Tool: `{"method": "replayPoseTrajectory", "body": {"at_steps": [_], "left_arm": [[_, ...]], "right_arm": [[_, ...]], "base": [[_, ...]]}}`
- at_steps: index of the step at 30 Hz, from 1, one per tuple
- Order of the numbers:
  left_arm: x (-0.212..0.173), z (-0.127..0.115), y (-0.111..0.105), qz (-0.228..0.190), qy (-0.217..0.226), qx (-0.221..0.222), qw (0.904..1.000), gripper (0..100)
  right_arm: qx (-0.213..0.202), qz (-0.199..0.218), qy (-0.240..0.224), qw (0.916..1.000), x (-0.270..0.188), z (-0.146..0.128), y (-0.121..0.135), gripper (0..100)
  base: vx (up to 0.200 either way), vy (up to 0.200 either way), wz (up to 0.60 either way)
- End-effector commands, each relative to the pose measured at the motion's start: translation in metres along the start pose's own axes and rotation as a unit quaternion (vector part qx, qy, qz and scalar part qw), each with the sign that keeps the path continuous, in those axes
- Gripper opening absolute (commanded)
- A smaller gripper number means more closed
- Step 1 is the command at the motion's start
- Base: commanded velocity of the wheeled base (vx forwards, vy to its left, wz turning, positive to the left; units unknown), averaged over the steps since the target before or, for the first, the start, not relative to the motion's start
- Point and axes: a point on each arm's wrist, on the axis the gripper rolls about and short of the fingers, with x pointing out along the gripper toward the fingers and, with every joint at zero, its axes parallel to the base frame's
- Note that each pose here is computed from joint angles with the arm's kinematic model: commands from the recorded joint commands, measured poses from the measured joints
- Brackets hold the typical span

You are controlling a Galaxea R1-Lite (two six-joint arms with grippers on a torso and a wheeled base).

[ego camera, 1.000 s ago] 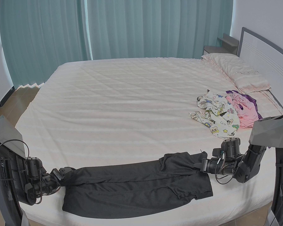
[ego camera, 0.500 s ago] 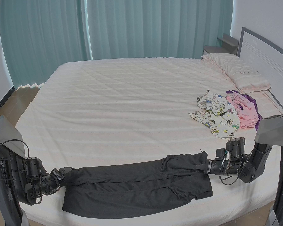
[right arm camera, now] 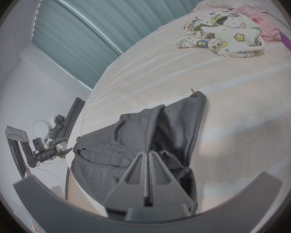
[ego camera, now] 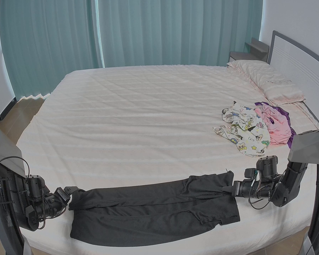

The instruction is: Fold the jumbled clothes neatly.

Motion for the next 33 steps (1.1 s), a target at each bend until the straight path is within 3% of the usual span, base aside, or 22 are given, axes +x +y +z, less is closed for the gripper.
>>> {"method": "replayPoseTrajectory", "body": {"at_steps": [1,2,3,14,20,23,33], "left_arm": [[-0.009,0.006,-0.008,-0.020,-0.021,0.005,0.9996,100],[-0.011,0.007,-0.010,-0.022,-0.024,0.006,0.9994,100],[-0.012,0.007,-0.010,-0.023,-0.025,0.007,0.9994,100],[-0.012,0.005,-0.012,-0.027,-0.020,0.009,0.9994,100],[-0.013,0.002,-0.012,-0.025,-0.014,0.012,0.9995,100],[-0.012,0.002,-0.013,-0.027,-0.014,0.012,0.9995,100],[0.001,0.013,-0.022,-0.017,-0.072,0.023,0.9970,100]], "right_arm": [[0.001,-0.002,0.005,1.0000,0.002,-0.002,-0.001,0],[0.001,-0.002,0.005,1.0000,0.002,-0.003,-0.002,0],[0.000,-0.002,0.006,1.0000,0.003,-0.003,-0.002,100],[0.000,-0.001,-0.007,1.0000,0.003,0.001,-0.003,100],[0.004,-0.006,-0.029,0.9996,0.001,0.011,-0.009,100],[0.006,-0.007,-0.036,0.9993,0.001,0.014,-0.012,100],[0.021,-0.009,-0.048,0.9986,0.002,0.019,-0.012,100]], "base": [[0.000,0.000,0.00],[0.000,0.000,0.00],[0.000,0.000,0.00],[0.000,0.000,0.00],[-0.200,0.000,0.00],[0.000,0.000,0.00],[0.000,0.000,0.00]]}}
